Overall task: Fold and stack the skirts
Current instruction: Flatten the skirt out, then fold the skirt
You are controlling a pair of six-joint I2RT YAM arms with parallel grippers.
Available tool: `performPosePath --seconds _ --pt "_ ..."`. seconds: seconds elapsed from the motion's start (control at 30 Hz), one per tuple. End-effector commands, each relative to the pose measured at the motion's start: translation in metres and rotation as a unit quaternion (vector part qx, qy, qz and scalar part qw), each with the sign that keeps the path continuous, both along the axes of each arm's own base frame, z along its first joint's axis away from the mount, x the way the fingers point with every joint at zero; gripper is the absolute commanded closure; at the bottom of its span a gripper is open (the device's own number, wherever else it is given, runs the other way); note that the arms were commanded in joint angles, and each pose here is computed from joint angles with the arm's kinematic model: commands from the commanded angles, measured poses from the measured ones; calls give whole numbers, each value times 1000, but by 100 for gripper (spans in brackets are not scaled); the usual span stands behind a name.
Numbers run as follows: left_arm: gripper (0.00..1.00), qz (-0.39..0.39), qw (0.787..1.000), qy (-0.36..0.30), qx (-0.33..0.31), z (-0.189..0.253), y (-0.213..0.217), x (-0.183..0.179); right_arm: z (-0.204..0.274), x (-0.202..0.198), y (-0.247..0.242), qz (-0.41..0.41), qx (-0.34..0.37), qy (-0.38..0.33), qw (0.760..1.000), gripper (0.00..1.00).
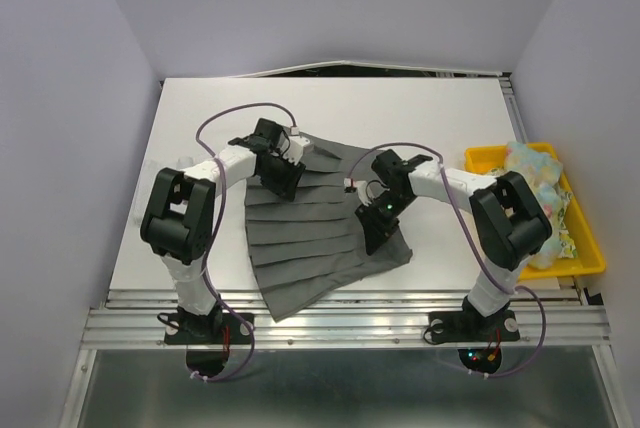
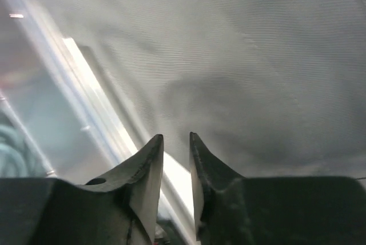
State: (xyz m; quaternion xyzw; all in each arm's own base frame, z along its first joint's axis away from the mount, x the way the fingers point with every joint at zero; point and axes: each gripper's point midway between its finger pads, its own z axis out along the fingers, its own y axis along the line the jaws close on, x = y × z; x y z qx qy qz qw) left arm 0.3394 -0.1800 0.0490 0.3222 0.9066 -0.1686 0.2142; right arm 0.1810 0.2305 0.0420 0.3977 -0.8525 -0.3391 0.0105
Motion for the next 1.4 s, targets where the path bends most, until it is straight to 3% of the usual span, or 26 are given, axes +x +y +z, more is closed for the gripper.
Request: performPosePath --seconds 0.0,0.17,0.37,0.43,0.57,0.67,0.83,0.9,1.0,1.13,1.23,1.3,1.33,1.37 --pt "48 -41 999 2 29 -10 0 0 70 3 28 3 101 12 995 68" --pt "49 -68 997 6 42 -21 -4 -1 98 87 32 -71 101 -141 982 67" --pt "50 -162 985 10 66 -32 -21 -23 100 205 -10 -200 79 -210 954 67" --pt "50 -210 974 4 89 -39 -28 -41 108 244 -19 -209 85 -248 942 60" --pt "50 -254 961 2 112 -50 -36 -59 101 288 -34 -196 52 -298 933 30" --pt "50 -262 960 -9 100 -41 -43 -54 88 296 -39 -173 29 -306 936 25" --pt "44 -268 958 -75 66 25 -61 -23 46 288 -60 -124 -10 -286 950 28" --pt "41 -275 958 -71 43 46 -64 -19 39 280 -66 -122 -3 -266 956 30" --pt "38 -265 956 -124 12 96 -63 25 39 265 -78 -125 18 -231 965 30" --pt "34 -230 957 -175 -4 120 -55 78 42 257 -86 -131 33 -218 967 28" --pt "32 -196 964 -179 -3 106 -52 117 33 253 -93 -132 20 -206 970 27" --pt "20 -174 967 -185 -17 104 -49 149 23 251 -94 -126 14 -192 973 26" --pt "20 -170 964 -205 -25 116 -51 164 20 248 -95 -125 11 -183 975 26" --pt "20 -165 967 -193 -25 99 -51 173 18 249 -100 -129 9 -179 975 26"
